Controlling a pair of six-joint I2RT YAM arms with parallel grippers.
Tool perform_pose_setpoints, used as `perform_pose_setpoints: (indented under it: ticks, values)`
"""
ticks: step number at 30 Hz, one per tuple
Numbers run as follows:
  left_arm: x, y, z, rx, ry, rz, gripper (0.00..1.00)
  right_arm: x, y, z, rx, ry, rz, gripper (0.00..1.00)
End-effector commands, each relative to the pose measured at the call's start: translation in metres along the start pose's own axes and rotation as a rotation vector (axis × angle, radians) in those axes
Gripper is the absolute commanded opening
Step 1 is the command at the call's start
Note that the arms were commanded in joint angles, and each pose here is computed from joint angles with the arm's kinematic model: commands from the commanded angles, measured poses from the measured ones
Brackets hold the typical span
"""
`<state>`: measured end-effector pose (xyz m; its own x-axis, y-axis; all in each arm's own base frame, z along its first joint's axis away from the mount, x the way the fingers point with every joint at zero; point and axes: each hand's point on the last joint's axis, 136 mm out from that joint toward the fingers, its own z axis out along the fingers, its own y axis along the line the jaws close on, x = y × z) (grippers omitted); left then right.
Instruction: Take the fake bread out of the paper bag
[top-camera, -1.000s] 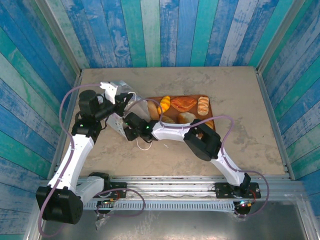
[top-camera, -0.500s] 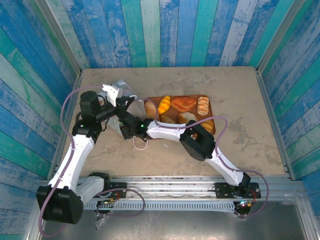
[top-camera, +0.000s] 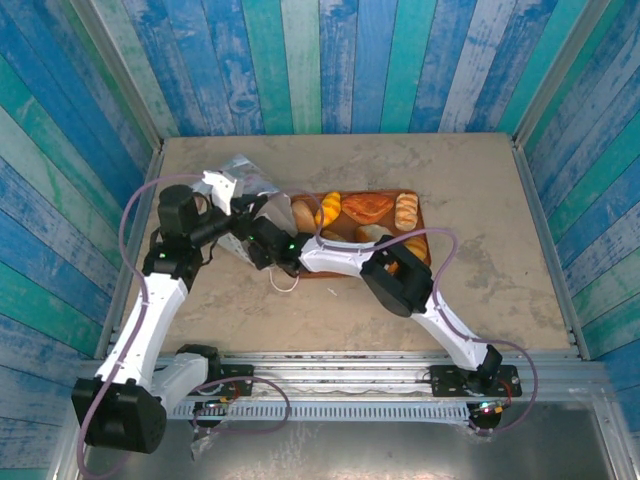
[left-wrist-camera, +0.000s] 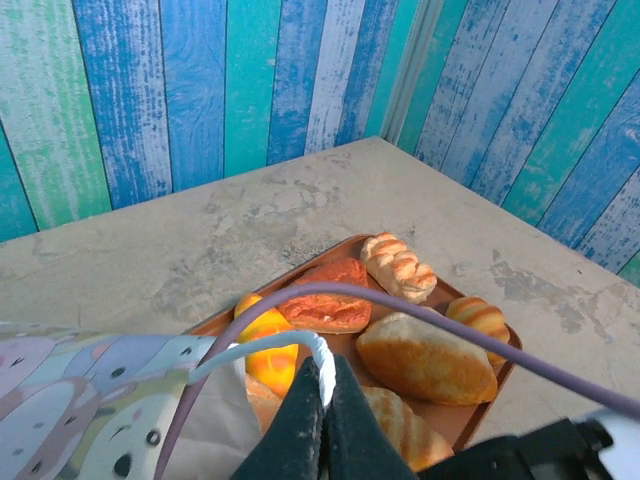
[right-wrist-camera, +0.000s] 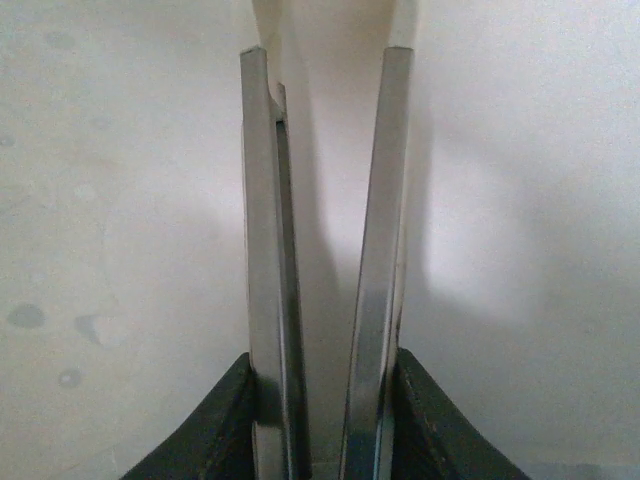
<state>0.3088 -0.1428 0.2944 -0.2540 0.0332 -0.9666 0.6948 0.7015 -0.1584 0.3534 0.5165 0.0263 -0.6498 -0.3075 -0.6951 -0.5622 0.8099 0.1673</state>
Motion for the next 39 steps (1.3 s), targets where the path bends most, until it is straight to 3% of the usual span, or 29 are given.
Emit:
perform_pose_setpoints:
  ticks: [1, 14, 18, 25, 33, 39]
  values:
    - [-0.006, -0.003, -0.009, -0.026, -0.022, 0.036, 0.0, 0.009, -0.02, -0.006, 0.016, 0.034, 0.056, 0.25]
    - [0.005, 0.001, -0.015, -0.076, -0.001, 0.033, 0.0, -0.023, -0.035, -0.036, 0.057, -0.072, 0.139, 0.43]
    - [0.006, 0.0, -0.017, -0.079, 0.002, 0.034, 0.0, -0.029, -0.036, -0.032, 0.047, -0.078, 0.154, 0.44]
    - [0.009, 0.001, -0.016, -0.08, 0.003, 0.024, 0.0, -0.036, -0.035, -0.034, 0.044, -0.091, 0.15, 0.29]
    - [0.003, 0.015, -0.018, -0.164, -0.023, 0.001, 0.0, -0.05, -0.02, -0.055, -0.021, -0.107, 0.133, 0.01]
    - [-0.012, 0.026, -0.023, -0.236, -0.083, -0.005, 0.0, -0.061, 0.0, -0.086, -0.116, -0.115, 0.109, 0.01]
